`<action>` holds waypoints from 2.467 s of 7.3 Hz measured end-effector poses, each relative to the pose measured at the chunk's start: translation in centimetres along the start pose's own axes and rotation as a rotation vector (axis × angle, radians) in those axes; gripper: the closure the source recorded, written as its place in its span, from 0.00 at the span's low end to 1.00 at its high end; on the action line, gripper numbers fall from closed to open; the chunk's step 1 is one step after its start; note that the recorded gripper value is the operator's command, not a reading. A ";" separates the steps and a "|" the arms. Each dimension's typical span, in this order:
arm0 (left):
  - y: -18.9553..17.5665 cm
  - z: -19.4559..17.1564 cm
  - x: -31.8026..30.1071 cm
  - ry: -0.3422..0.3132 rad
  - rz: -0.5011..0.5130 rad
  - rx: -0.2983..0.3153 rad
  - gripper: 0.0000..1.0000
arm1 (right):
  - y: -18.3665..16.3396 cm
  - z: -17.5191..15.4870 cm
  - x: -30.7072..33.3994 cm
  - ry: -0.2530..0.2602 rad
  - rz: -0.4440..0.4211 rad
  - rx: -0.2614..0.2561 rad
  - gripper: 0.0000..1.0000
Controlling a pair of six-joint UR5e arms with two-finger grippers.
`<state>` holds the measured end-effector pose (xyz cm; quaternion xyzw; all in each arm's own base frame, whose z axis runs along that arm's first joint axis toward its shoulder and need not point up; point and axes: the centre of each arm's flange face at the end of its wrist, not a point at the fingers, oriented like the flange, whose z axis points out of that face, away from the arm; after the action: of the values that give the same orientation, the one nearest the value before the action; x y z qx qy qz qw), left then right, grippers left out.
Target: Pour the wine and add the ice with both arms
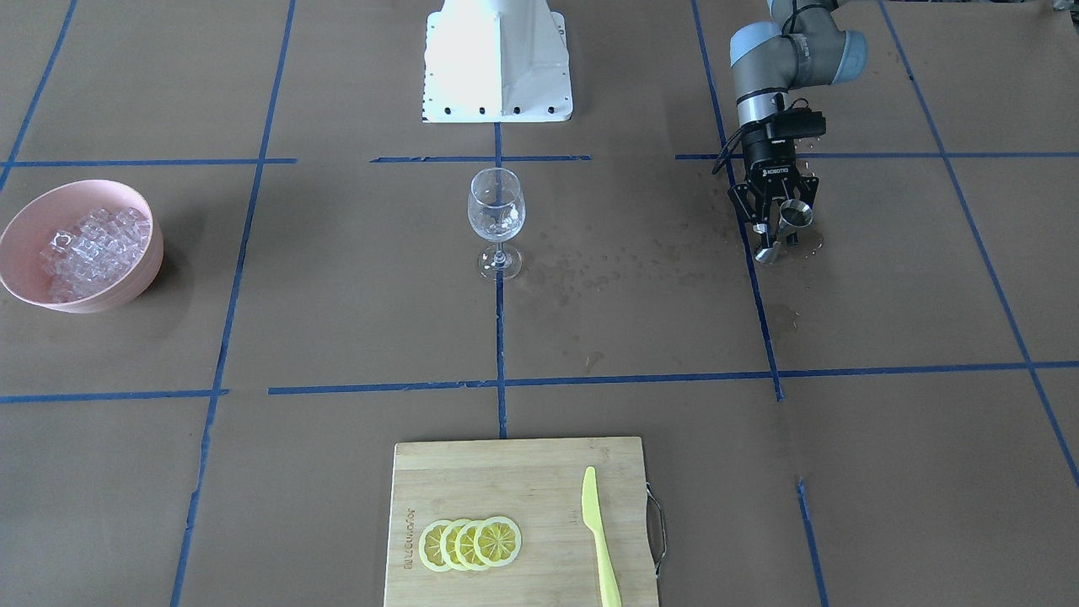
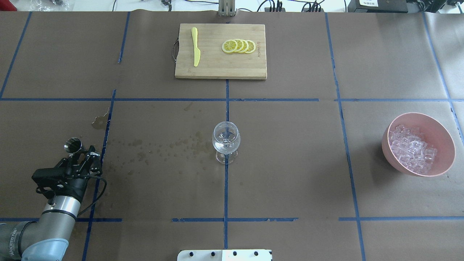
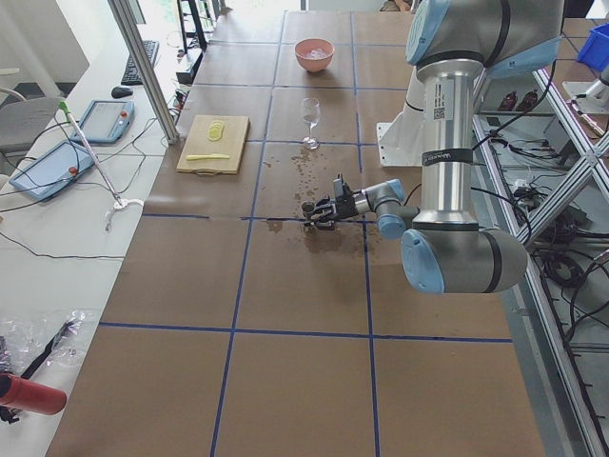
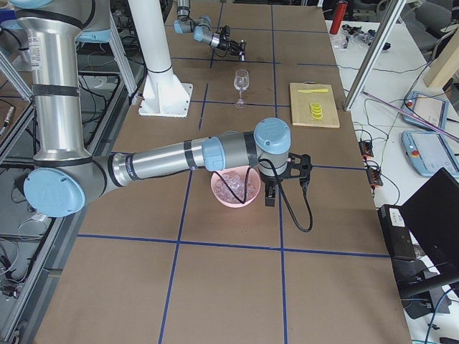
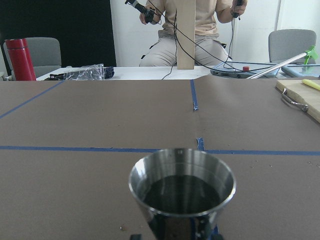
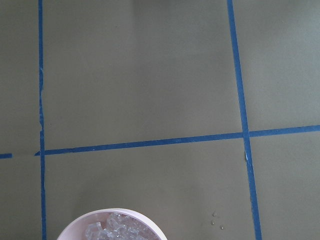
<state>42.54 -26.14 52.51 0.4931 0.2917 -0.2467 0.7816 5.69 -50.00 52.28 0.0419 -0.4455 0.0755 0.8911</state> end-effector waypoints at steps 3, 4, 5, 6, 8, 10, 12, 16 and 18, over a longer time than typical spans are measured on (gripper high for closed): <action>-1.4 -0.3 0.7 0.008 -0.051 0.005 1.00 | 0.1 0.0 0.0 0.000 0.001 -0.001 0.00; -2.3 -0.4 1.0 0.012 -0.069 0.010 1.00 | 0.1 0.0 0.1 -0.001 0.001 -0.001 0.00; -3.4 -0.3 1.2 0.012 -0.082 0.019 1.00 | 0.1 0.1 0.1 -0.001 0.002 -0.002 0.00; -4.8 0.0 1.3 0.007 -0.090 0.035 1.00 | 0.1 0.1 0.2 -0.001 0.002 -0.002 0.00; -8.9 0.4 2.6 0.019 -0.053 0.072 1.00 | 0.1 0.5 0.1 -0.001 0.000 -0.010 0.00; -12.9 -0.1 3.1 0.102 -0.028 0.121 1.00 | 0.2 1.1 -0.5 -0.002 -0.011 -0.022 0.00; -15.2 -0.2 4.0 0.147 0.010 0.168 1.00 | 0.2 1.3 -0.8 -0.003 -0.016 -0.028 0.00; -18.6 0.4 9.5 0.183 0.116 0.214 1.00 | 0.1 1.9 -2.0 -0.003 -0.034 -0.037 0.00; -19.2 0.3 12.5 0.222 0.166 0.204 1.00 | 0.2 1.4 -4.1 -0.009 -0.034 -0.026 0.00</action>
<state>38.55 -35.21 31.83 0.6164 0.3079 -0.1539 0.7082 2.08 -50.41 49.82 0.0382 -0.4496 0.0542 0.8908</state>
